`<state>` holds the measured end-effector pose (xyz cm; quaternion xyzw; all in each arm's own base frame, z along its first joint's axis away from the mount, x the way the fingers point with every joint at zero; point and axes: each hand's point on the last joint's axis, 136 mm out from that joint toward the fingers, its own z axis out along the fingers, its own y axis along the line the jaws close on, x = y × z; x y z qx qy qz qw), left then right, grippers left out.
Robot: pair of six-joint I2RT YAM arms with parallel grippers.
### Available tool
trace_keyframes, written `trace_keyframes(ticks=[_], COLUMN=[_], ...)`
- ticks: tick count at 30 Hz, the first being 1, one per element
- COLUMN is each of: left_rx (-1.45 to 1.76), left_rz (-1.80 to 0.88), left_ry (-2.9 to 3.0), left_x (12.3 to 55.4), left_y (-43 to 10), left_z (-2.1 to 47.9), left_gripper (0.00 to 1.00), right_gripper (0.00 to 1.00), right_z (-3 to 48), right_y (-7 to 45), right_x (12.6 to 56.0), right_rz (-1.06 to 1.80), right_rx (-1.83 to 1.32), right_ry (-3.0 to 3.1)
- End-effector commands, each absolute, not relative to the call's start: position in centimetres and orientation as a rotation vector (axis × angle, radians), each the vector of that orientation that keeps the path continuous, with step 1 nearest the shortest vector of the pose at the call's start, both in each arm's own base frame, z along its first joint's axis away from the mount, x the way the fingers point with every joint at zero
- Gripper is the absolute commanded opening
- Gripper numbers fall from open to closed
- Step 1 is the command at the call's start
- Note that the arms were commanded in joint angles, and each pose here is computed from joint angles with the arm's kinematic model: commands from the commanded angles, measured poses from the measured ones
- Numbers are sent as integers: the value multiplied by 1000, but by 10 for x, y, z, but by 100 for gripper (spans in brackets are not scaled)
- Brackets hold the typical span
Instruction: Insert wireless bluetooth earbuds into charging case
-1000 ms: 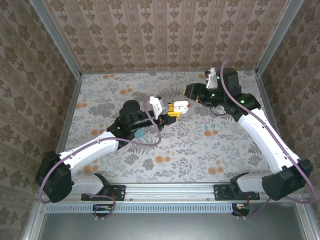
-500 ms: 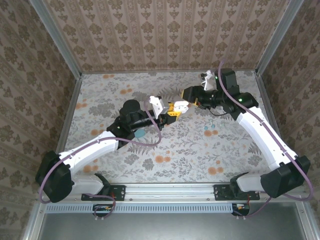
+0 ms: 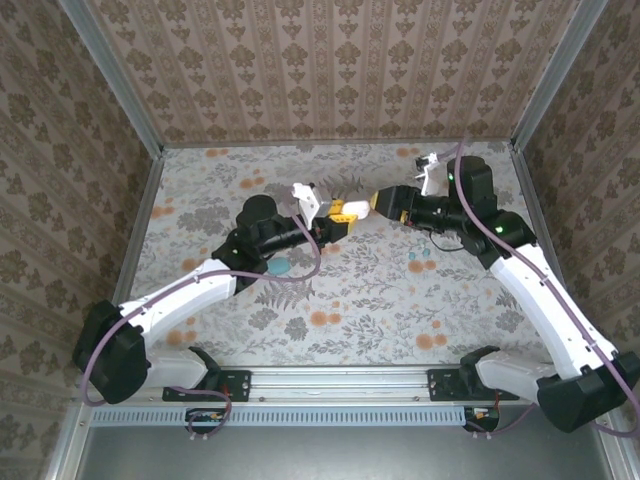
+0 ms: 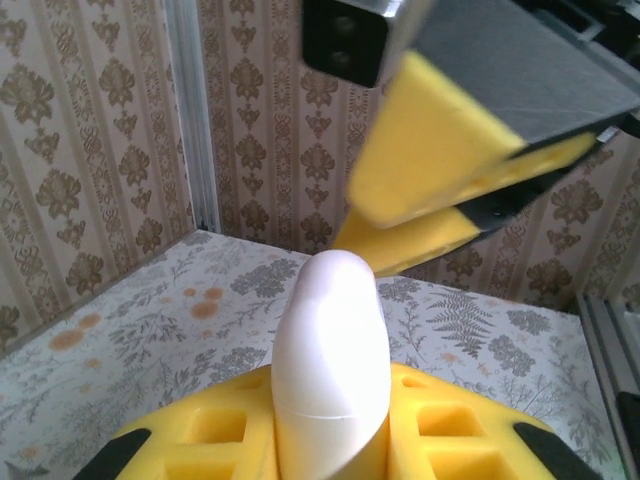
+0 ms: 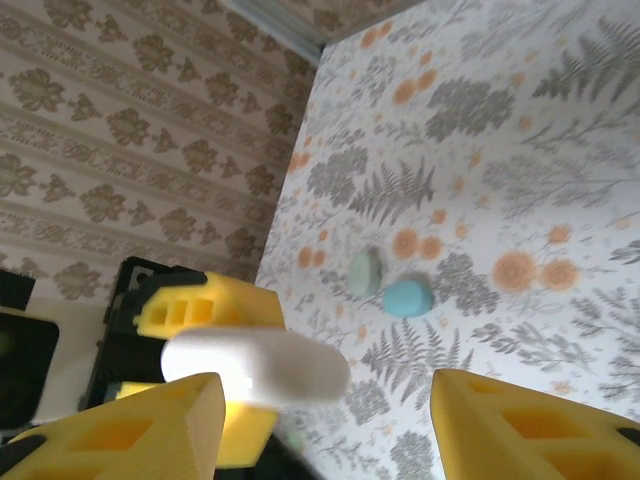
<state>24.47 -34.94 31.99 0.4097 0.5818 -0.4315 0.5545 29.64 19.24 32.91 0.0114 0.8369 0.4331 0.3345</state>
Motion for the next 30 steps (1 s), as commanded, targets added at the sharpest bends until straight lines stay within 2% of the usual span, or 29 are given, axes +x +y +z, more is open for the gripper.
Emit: trace_keyframes(ticks=[1,12,20,30], left_rx=[876,642,499,193], left_rz=[-1096,-1225,-1399,-1282], left_ry=[1434,1979,2288,2547], left_x=[262,319,352,400], left_y=[-346,-349,-379,-385], left_z=[329,236,155,84], left_gripper=[24,22,19,20], right_gripper=[59,60,60,60], right_z=[327,295,279,268], right_y=[163,137,134,129], right_x=[300,293,291,284], right_rz=[931,829,823,816], right_rx=[102,243,277,324], right_ry=[2129,2158,2194,2210])
